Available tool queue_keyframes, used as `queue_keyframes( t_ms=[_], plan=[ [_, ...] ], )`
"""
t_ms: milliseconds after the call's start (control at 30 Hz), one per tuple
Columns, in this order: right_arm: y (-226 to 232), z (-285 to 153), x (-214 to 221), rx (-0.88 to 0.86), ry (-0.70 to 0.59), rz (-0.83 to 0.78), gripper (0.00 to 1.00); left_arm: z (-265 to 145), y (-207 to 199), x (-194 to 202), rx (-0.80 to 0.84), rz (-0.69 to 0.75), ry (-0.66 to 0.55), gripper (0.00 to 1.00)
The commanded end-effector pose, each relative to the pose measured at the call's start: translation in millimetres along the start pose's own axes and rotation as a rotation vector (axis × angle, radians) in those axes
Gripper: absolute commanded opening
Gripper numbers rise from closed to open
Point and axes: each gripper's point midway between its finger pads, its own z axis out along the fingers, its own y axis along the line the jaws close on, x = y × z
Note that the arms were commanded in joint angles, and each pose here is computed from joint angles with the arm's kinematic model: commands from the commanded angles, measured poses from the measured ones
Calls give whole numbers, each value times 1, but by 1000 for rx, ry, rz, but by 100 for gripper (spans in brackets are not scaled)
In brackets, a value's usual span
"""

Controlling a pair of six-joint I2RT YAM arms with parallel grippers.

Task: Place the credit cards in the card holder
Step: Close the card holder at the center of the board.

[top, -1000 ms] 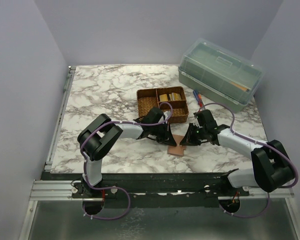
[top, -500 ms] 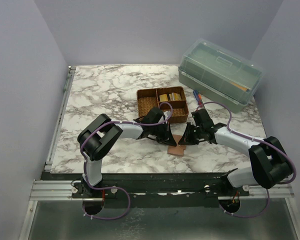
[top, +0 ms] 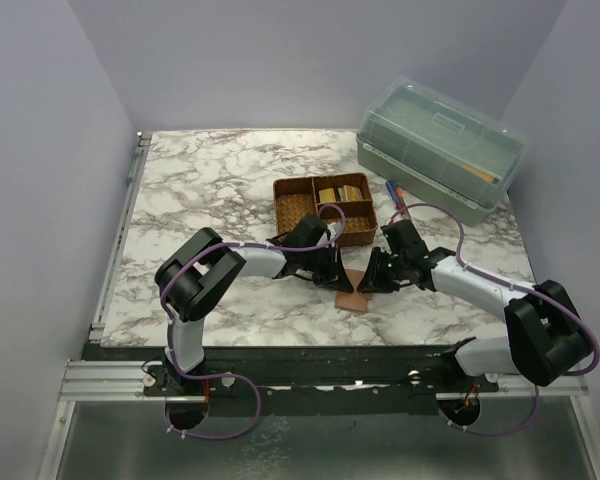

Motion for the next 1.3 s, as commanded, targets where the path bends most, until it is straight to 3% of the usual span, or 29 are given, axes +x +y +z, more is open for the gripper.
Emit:
queue_keyframes(
  t_ms=[0, 300, 467, 1133, 1267],
  plan=[
    [-4, -4, 3, 33, 3, -34, 21, 2, 29, 25, -120, -26, 59, 0],
    [4, -9, 5, 37, -4, -66, 36, 3, 29, 24, -116, -26, 60, 0],
    [2, -9, 9, 93, -2, -88, 38, 3, 29, 24, -117, -25, 58, 0],
    [-14, 6, 4, 258, -20, -92, 34, 3, 28, 24, -114, -23, 61, 0],
    [-15, 8, 4, 267, -19, -83, 25, 4, 28, 25, -113, -26, 66, 0]
  ],
)
